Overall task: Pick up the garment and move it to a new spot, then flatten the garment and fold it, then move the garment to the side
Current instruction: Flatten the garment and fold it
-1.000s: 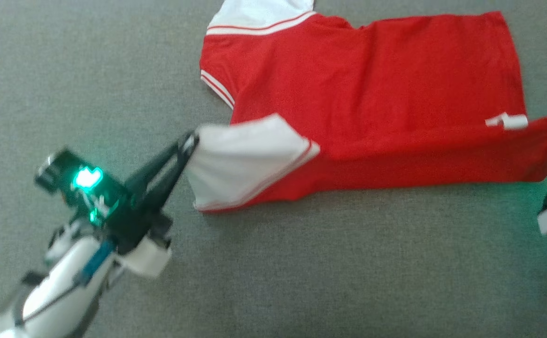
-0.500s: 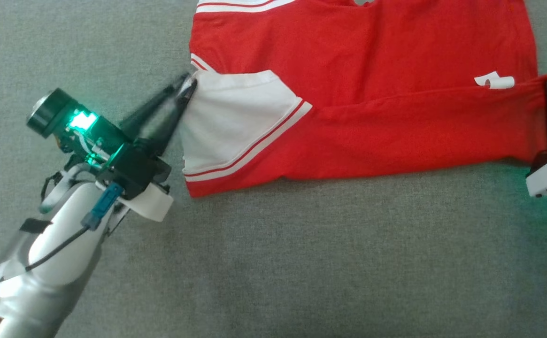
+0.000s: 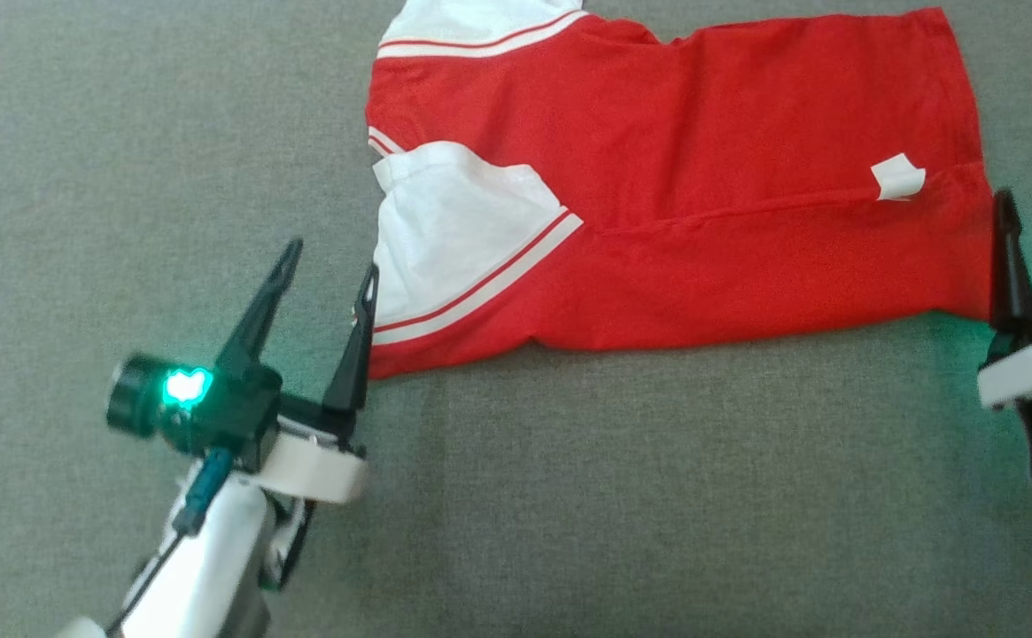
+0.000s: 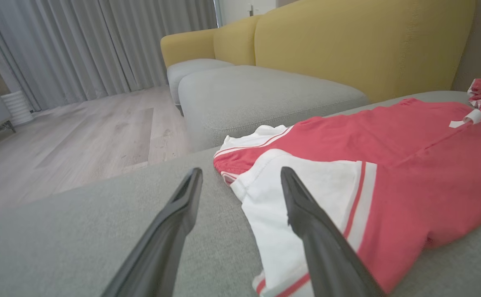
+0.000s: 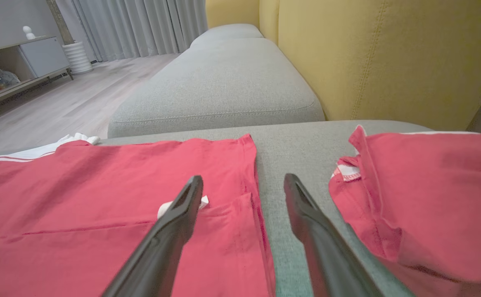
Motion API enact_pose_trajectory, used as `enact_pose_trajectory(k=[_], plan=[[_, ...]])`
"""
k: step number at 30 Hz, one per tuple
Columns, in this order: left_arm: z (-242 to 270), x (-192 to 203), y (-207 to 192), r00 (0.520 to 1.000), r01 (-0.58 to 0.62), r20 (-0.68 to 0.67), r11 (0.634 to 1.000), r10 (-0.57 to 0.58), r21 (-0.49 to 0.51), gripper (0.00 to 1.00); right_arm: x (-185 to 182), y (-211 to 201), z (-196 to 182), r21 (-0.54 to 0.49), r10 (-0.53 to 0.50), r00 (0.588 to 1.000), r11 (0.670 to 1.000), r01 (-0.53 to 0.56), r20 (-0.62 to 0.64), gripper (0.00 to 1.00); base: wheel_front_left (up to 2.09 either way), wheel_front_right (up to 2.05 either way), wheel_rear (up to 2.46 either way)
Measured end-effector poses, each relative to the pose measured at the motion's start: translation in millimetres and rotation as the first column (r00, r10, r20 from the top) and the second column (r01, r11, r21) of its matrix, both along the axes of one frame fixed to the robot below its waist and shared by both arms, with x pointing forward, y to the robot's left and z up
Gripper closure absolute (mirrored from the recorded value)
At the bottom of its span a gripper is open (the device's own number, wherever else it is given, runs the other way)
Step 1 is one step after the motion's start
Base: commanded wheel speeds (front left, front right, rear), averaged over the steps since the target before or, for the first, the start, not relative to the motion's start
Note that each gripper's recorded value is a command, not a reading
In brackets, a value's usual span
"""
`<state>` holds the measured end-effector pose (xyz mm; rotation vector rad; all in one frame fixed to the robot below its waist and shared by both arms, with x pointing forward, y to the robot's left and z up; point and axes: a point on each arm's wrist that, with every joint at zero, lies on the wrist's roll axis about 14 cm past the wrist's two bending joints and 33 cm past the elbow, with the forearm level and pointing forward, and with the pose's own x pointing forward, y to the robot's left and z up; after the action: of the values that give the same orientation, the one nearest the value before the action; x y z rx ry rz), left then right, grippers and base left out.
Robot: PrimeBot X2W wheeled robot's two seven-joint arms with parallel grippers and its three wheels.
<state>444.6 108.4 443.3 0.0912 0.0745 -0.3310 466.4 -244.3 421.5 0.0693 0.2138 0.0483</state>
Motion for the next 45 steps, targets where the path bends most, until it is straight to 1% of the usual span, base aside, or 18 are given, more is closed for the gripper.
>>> enact_pose_trajectory(k=[2, 3, 7, 9, 17, 20, 27, 30, 31, 33, 36, 39, 45], plan=[[-3.6, -7.6, 0.4, 0.999, -0.033, -0.027, 0.999, 0.032, -0.041, 0.0, -6.0, 0.2, -2.8, 0.007, -0.006, 1.0, 1.0, 0.006, -0.007, 0.0, 0.0, 0.0, 0.0], [-3.6, -7.6, 0.4, 0.999, -0.033, -0.027, 0.999, 0.032, -0.041, 0.0, -6.0, 0.2, -2.8, 0.007, -0.006, 1.0, 1.0, 0.006, -0.007, 0.0, 0.0, 0.0, 0.0], [-14.5, -21.6, -0.3, 0.992, -0.096, -0.098, 0.987, 0.083, -0.13, 0.0, -8.6, 1.6, -1.6, 0.017, -0.012, 1.0, 1.0, 0.012, -0.002, 0.0, 0.0, 0.0, 0.0], [-23.3, -28.0, -1.3, 0.986, -0.118, -0.135, 0.982, 0.098, -0.146, 0.0, -8.4, 2.9, -1.8, 0.022, -0.013, 1.0, 1.0, 0.013, -0.001, 0.0, 0.0, 0.0, 0.0], [-70.2, -50.1, -5.6, 0.95, -0.142, -0.296, 0.982, 0.099, -0.127, 0.0, -8.1, 8.4, -6.7, 0.037, -0.011, 1.0, 0.999, 0.011, -0.006, 0.0, 0.0, 0.0, 0.0], [-84.1, -54.0, -8.2, 0.936, -0.128, -0.342, 0.985, 0.082, -0.114, 0.0, -8.6, 9.0, -8.8, 0.036, -0.008, 1.0, 0.999, 0.009, -0.011, 0.0, 0.0, 0.0, 0.0], [-87.3, -39.9, -11.8, 0.936, -0.115, -0.345, 0.987, 0.069, -0.114, 0.0, -9.5, 7.5, -13.4, 0.034, -0.012, 1.0, 0.999, 0.012, -0.021, 0.0, 0.0, 0.0, 0.0], [-86.4, -39.6, -17.6, 0.941, -0.079, -0.336, 0.992, 0.04, -0.103, 0.0, -9.6, 7.4, -14.1, 0.034, -0.012, 1.0, 0.999, 0.013, -0.023, 0.0, 0.0, 0.0, 0.0], [-85.9, -39.9, -19.2, 0.943, -0.064, -0.332, 0.993, 0.029, -0.095, 0.51, -9.6, 7.1, -14.0, 0.034, -0.013, 1.0, 0.999, 0.014, -0.023, 0.0, 0.0, 0.0, 0.0], [-84.2, -40.4, -19.4, 0.947, -0.043, -0.321, 0.996, 0.016, -0.077, 1.0, -9.4, 5.7, -12.9, 0.034, -0.017, 1.0, 0.999, 0.018, -0.021, 0.0, 0.0, 0.0, 0.0], [-78.1, -42.0, -24.9, 0.956, 0.011, -0.294, 0.999, -0.027, -0.053, 1.0, -11.9, 2.4, -13.9, 0.027, -0.022, 0.999, 0.999, 0.022, -0.027, 0.0, 0.0, 0.0, 0.0], [-70.0, -41.9, -26.9, 0.962, 0.023, -0.269, 0.998, -0.037, -0.055, 1.0, -19.3, -1.1, -19.8, 0.033, -0.034, 0.998, 0.999, 0.036, -0.05, 0.0, 0.0, 0.0, 0.0], [-62.4, -51.2, -20.5, 0.968, 0.041, -0.246, 0.998, -0.052, -0.047, 1.0, -34.4, -11.3, -37.0, 0.043, -0.067, 0.987, 0.996, 0.074, -0.145, 0.0, 0.0, 0.0, 0.0]])
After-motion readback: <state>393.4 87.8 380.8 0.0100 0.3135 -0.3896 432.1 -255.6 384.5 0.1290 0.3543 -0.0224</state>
